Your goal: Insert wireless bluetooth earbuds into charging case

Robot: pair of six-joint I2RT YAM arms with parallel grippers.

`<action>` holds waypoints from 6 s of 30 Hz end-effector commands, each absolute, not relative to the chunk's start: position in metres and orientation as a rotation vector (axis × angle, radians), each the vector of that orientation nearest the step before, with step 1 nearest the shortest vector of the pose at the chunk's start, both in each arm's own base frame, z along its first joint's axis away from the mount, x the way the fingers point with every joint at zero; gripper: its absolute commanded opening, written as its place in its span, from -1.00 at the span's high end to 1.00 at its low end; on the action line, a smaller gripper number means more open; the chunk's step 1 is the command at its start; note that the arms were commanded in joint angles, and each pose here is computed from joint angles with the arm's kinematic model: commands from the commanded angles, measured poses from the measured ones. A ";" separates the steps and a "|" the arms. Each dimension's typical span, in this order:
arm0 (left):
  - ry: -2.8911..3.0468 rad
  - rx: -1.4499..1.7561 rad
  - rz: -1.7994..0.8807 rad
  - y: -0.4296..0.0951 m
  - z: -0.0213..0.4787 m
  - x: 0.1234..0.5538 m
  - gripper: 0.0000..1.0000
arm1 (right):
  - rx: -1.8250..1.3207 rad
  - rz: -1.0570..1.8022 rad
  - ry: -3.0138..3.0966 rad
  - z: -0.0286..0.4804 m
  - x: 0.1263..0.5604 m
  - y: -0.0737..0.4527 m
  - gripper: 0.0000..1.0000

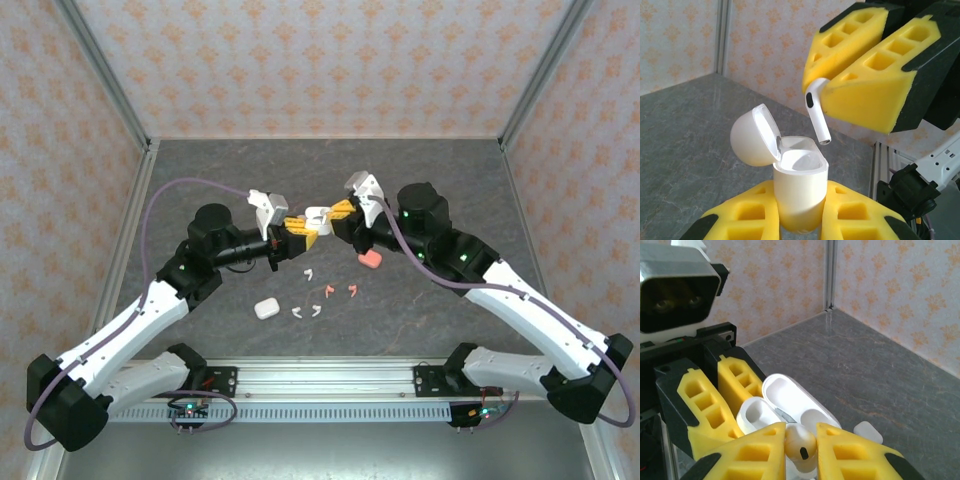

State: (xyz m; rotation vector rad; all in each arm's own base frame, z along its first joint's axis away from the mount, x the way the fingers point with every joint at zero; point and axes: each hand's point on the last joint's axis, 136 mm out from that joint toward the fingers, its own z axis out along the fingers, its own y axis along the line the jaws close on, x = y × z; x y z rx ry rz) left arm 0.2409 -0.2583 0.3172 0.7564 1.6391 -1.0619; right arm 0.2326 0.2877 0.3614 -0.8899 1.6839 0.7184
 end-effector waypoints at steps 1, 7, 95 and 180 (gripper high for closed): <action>1.564 0.793 -1.090 -0.264 0.334 0.235 1.00 | -0.894 0.717 1.599 0.386 0.233 0.292 0.63; 1.564 0.800 -1.096 -0.266 0.334 0.235 1.00 | -0.917 0.743 1.598 0.386 0.233 0.301 0.63; 1.377 0.767 -0.996 -0.230 0.388 0.194 1.00 | -0.428 0.681 2.753 0.042 0.295 0.346 0.10; 1.412 0.749 -0.988 -0.230 0.382 0.199 1.00 | -0.660 0.561 2.558 0.088 0.293 0.306 0.63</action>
